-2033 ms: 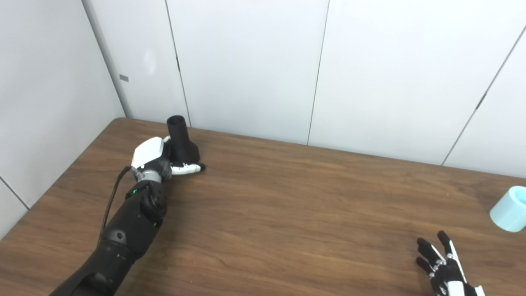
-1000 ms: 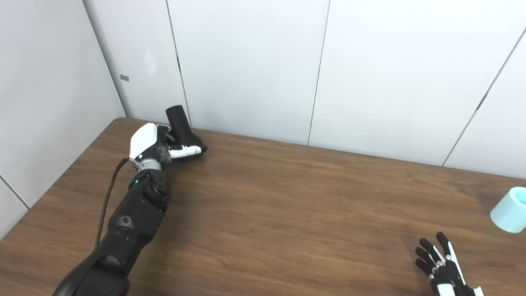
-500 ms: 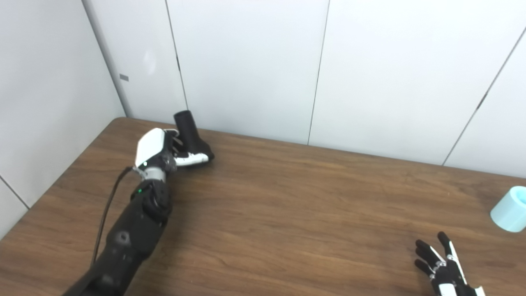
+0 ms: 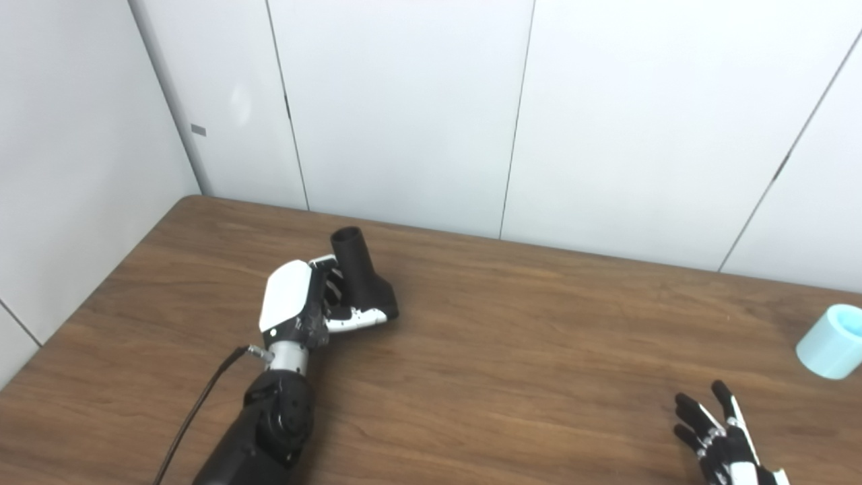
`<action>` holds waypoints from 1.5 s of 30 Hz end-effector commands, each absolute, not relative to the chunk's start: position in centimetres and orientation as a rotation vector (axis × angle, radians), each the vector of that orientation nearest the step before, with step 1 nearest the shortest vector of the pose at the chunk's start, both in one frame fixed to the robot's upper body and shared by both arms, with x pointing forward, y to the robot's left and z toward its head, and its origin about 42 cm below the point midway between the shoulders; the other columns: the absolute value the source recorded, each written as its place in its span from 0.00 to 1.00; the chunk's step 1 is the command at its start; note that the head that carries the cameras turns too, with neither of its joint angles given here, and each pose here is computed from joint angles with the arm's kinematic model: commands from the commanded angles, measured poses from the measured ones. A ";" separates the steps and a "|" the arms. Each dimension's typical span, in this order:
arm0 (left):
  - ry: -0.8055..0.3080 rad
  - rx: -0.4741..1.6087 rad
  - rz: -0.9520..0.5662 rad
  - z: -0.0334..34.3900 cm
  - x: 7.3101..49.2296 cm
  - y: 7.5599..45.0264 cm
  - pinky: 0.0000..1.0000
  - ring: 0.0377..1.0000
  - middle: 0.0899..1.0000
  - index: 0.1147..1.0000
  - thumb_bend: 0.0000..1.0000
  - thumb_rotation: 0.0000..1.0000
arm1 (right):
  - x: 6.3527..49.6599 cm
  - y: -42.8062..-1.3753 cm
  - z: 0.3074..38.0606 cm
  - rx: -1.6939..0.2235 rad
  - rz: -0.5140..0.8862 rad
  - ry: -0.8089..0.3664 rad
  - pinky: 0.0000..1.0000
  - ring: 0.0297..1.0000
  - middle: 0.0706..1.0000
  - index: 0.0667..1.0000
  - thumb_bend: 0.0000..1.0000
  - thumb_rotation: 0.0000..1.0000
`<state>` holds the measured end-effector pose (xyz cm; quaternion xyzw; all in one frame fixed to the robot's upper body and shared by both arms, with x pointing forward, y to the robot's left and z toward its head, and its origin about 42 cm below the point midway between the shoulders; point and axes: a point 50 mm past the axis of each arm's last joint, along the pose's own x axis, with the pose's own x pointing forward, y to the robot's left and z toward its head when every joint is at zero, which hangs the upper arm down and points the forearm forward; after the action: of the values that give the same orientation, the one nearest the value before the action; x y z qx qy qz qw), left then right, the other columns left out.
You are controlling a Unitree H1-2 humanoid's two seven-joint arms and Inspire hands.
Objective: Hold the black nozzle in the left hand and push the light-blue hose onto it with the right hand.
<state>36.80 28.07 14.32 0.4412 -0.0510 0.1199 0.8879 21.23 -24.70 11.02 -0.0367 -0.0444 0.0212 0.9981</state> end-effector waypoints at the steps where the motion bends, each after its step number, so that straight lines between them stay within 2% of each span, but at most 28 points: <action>1: -0.160 0.873 0.201 15.2 36.3 26.3 0.29 0.37 0.43 0.46 0.47 0.00 | 20.6 -24.5 10.0 -0.072 0.032 -0.041 0.83 0.87 0.84 1.00 0.54 1.00; 7: -0.223 0.875 0.076 14.0 33.5 22.7 0.31 0.38 0.42 0.48 0.47 0.00 | 20.8 -23.9 10.0 -0.062 0.024 -0.030 0.82 0.85 0.82 1.00 0.56 1.00; 14: -0.283 0.885 -0.154 11.1 29.5 17.7 0.33 0.41 0.45 0.43 0.48 0.00 | 21.1 -23.0 9.8 -0.055 0.015 -0.036 0.80 0.82 0.79 0.98 0.56 1.00; 23: -0.376 0.885 -0.302 8.5 26.8 13.7 0.34 0.42 0.42 0.42 0.48 0.00 | 21.4 -22.2 9.7 -0.067 0.008 -0.051 0.79 0.81 0.77 0.97 0.53 1.00; 30: -0.396 0.875 -0.356 7.5 25.8 12.3 0.34 0.42 0.42 0.43 0.48 0.00 | 21.4 -21.7 9.8 -0.071 -0.011 -0.059 0.79 0.81 0.77 0.96 0.52 1.00; 38: -0.432 0.888 -0.366 7.3 25.5 12.5 0.33 0.43 0.43 0.43 0.48 0.00 | 21.7 -21.5 9.9 -0.070 -0.012 -0.065 0.79 0.82 0.78 0.96 0.51 1.00; 45: -0.456 0.944 -0.383 6.6 25.6 13.5 0.34 0.45 0.43 0.44 0.48 0.00 | 22.0 -21.4 10.6 0.005 -0.047 -0.059 0.81 0.84 0.78 0.95 0.55 1.00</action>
<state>28.67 12.33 12.25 0.4370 -0.2821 -0.1455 0.8416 22.45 -22.33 10.93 -0.0231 -0.0432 -0.0217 0.9986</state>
